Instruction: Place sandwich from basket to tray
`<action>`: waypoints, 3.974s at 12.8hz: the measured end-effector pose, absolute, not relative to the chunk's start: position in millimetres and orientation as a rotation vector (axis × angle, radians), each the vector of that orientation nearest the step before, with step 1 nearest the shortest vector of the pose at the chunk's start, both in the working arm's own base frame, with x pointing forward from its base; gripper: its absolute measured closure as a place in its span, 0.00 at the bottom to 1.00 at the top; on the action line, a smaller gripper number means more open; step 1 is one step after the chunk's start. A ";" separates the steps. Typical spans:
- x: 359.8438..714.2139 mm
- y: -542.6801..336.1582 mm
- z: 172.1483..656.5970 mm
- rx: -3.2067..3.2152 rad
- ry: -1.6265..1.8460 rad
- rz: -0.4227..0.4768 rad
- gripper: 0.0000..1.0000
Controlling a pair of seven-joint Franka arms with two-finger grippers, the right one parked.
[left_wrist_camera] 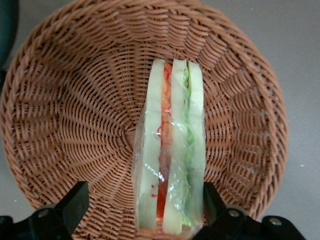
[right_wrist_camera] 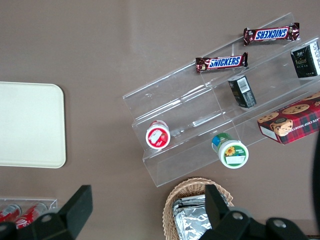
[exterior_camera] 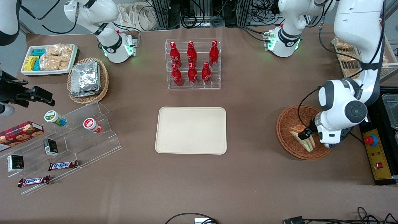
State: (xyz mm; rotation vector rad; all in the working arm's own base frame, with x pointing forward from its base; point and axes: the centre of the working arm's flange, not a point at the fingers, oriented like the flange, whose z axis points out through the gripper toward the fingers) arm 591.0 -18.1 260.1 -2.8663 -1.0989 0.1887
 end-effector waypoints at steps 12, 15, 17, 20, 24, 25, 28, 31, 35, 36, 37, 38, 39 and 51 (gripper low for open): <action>636.9 -45.9 427.4 -2.997 -0.813 0.158 0.82; 635.8 -124.2 437.9 -3.080 -0.526 0.183 0.82; 629.1 -197.3 414.9 -3.095 -0.350 0.220 0.82; 613.3 -302.5 376.9 -3.088 -0.109 0.248 0.82; 595.2 -405.5 328.0 -3.114 0.103 0.184 0.82; 590.0 -423.8 315.4 -3.128 0.135 0.151 0.82; 576.2 -452.7 271.9 -3.129 0.152 0.142 0.82; 571.7 -457.8 253.8 -3.119 0.096 0.160 0.75; 582.8 -456.8 307.1 -3.154 -0.013 0.074 0.32; 585.2 -452.3 327.7 -3.160 -0.047 0.052 0.20; 587.0 -443.1 348.1 -3.153 -0.088 0.047 0.09; 588.6 -430.1 365.3 -3.145 -0.119 0.050 0.00; 587.7 -414.8 377.0 -3.138 -0.144 0.058 0.00; 545.2 -49.7 505.5 -3.097 -0.402 0.181 0.00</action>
